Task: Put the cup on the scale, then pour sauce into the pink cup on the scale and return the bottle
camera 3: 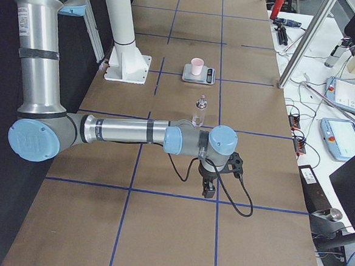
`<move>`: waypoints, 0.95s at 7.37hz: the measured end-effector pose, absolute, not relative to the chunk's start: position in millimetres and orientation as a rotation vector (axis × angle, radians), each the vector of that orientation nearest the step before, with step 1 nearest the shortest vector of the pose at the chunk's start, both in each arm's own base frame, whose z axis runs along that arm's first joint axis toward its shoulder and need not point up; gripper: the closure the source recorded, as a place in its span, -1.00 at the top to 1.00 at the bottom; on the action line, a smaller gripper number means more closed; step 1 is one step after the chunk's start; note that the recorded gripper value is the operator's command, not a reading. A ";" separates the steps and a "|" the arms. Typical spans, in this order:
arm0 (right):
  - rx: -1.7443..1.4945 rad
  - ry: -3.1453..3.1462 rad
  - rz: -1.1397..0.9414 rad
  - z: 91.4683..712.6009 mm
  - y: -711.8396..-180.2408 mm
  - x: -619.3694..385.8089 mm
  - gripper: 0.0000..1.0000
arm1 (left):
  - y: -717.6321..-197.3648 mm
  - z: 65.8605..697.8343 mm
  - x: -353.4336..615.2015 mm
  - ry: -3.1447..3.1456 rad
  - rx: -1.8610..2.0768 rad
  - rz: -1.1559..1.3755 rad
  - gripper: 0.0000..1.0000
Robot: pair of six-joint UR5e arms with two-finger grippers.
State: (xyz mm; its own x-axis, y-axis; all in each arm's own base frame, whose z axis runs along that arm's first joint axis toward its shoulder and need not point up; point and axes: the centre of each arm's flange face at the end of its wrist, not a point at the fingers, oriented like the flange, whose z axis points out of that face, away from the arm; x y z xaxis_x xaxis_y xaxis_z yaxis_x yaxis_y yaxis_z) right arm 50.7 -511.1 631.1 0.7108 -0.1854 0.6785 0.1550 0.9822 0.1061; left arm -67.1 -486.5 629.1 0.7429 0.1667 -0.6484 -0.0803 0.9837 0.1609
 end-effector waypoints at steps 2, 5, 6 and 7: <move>0.046 -0.756 -0.194 630.4 -511.2 50.5 1.00 | -487.8 624.7 -63.7 0.763 0.131 0.133 1.00; 0.049 -0.760 -0.200 629.1 -511.4 49.2 1.00 | -489.3 619.7 -63.1 0.770 0.149 0.144 1.00; 0.052 -0.760 -0.203 627.8 -511.6 49.0 1.00 | -489.9 618.3 -63.0 0.771 0.159 0.148 1.00; 0.056 -0.759 -0.205 625.9 -512.0 49.0 1.00 | -490.0 617.3 -63.0 0.771 0.164 0.151 1.00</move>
State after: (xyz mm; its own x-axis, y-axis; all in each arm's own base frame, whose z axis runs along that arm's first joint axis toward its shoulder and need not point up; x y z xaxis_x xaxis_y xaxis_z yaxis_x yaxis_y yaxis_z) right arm 49.0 -512.0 625.9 0.7063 -0.2049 0.6776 0.1646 0.9785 0.1244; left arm -63.0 -490.0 617.3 0.7078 0.1952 -0.6789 -0.0754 0.9765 0.2021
